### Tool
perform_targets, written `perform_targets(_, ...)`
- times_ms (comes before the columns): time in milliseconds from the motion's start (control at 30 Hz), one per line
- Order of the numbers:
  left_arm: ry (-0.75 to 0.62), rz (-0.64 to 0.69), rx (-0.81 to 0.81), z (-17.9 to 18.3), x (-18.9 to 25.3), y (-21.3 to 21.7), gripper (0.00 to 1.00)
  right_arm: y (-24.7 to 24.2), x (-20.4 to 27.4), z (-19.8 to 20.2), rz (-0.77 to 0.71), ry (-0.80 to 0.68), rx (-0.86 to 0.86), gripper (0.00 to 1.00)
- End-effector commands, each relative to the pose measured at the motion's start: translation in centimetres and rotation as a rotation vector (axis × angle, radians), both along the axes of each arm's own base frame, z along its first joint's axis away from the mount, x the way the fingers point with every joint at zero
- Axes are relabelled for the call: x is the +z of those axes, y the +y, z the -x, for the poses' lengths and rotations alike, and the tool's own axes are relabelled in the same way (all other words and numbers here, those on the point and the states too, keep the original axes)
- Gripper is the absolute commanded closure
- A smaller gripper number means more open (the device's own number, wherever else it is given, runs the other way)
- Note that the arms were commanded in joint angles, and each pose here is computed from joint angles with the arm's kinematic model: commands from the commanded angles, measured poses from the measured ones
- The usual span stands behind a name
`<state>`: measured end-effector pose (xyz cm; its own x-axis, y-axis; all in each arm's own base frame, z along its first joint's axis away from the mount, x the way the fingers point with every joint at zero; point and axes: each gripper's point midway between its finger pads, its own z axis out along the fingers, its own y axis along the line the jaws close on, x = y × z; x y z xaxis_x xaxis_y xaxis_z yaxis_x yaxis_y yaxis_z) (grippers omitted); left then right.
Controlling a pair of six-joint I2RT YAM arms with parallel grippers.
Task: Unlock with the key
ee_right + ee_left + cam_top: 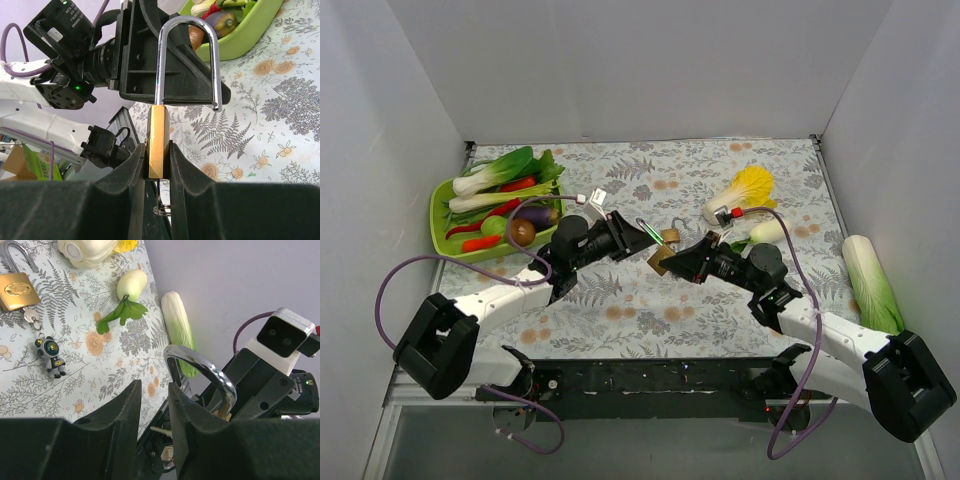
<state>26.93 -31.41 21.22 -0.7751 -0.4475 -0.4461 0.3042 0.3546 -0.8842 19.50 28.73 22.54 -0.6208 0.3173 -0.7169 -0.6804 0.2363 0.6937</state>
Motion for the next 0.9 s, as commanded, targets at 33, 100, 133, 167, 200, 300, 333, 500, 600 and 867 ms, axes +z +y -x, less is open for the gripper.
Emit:
perform_targets(33, 0.003, 0.0, 0.016, 1.2, 0.3, 1.1, 0.69, -0.3, 5.4, -0.4, -0.111, -0.149, -0.045, 0.99)
perform_targets(100, 0.014, -0.014, 0.029, 1.9, -0.3, 1.9, 0.66, -0.5, 5.3, -0.5, -0.104, -0.148, -0.062, 0.99)
perform_targets(133, 0.011, -0.013, 0.035, 2.5, 0.1, 2.5, 0.65, -0.6, 5.0, -0.7, -0.094, -0.145, -0.069, 0.99)
perform_targets(167, 0.013, -0.018, 0.042, 2.8, 0.0, 2.9, 0.64, -0.6, 4.9, -0.8, -0.09, -0.144, -0.077, 0.99)
perform_targets(200, 0.021, -0.028, 0.046, 3.2, -0.4, 3.2, 0.61, -0.6, 4.9, -0.9, -0.087, -0.141, -0.082, 0.99)
perform_targets(300, 0.03, -0.036, 0.069, 4.3, -0.1, 4.5, 0.52, -0.5, 4.4, -0.9, -0.07, -0.138, -0.079, 0.99)
perform_targets(333, 0.033, -0.036, 0.071, 4.5, 0.0, 4.6, 0.5, -0.5, 4.3, -0.9, -0.065, -0.139, -0.076, 0.99)
perform_targets(500, -0.017, 0.043, 0.079, 4.6, 3.5, 4.7, 0.28, -0.2, 3.9, -0.8, -0.04, -0.154, -0.079, 0.99)
perform_targets(600, -0.018, 0.049, 0.05, 3.9, 4.1, 3.6, 0.18, 0.3, 4.0, -0.3, -0.034, -0.164, -0.062, 0.99)
perform_targets(867, 0.036, 0.061, 0.025, 2.6, 3.8, 2.0, 0.09, 2.0, 4.4, 1.4, -0.029, -0.183, -0.018, 0.99)
